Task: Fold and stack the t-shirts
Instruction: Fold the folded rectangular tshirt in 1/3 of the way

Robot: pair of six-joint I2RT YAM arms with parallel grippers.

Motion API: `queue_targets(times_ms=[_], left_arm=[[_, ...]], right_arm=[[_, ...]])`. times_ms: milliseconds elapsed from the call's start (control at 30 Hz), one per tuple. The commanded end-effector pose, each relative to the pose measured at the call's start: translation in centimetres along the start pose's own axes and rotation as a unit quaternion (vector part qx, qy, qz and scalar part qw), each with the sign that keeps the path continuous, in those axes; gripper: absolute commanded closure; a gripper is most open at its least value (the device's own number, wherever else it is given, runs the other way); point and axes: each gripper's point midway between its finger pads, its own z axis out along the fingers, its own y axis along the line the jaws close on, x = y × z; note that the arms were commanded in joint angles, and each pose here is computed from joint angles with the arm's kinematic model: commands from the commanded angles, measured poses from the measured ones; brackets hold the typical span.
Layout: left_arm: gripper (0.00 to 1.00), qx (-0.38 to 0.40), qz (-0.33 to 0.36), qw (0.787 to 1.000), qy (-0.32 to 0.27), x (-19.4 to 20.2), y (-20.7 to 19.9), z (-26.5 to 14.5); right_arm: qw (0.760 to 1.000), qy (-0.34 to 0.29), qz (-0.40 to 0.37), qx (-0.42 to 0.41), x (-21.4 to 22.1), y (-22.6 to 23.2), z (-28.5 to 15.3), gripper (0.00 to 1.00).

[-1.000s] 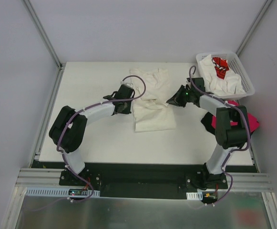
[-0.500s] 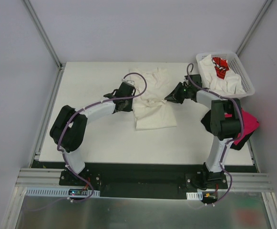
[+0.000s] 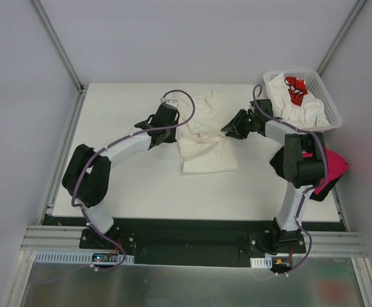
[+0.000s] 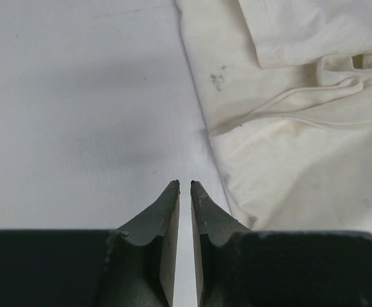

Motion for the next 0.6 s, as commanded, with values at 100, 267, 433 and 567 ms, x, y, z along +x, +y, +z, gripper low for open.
queue_targets(times_ms=[100,267,433,567], left_arm=[[0.88,-0.056,-0.069,0.993,-0.074,-3.4,2.9,-4.0],[0.86,-0.069,-0.125,0.975,-0.169,-6.0,4.4,-7.7],[0.76,0.048,-0.121,0.974,-0.184,-6.1,2.1,-7.2],[0.76,0.084,-0.116,0.984,-0.102,-4.2,0.5,-4.6]], right_arm=[[0.999,-0.029,-0.031,-0.001,-0.9,1.2,-2.6,0.62],[0.998,-0.038,-0.039,0.010,-1.4,0.7,-2.5,0.62],[0.998,-0.030,-0.057,0.023,-2.4,0.2,-1.9,0.62],[0.996,-0.039,-0.071,0.032,-1.8,-0.2,-2.8,0.62]])
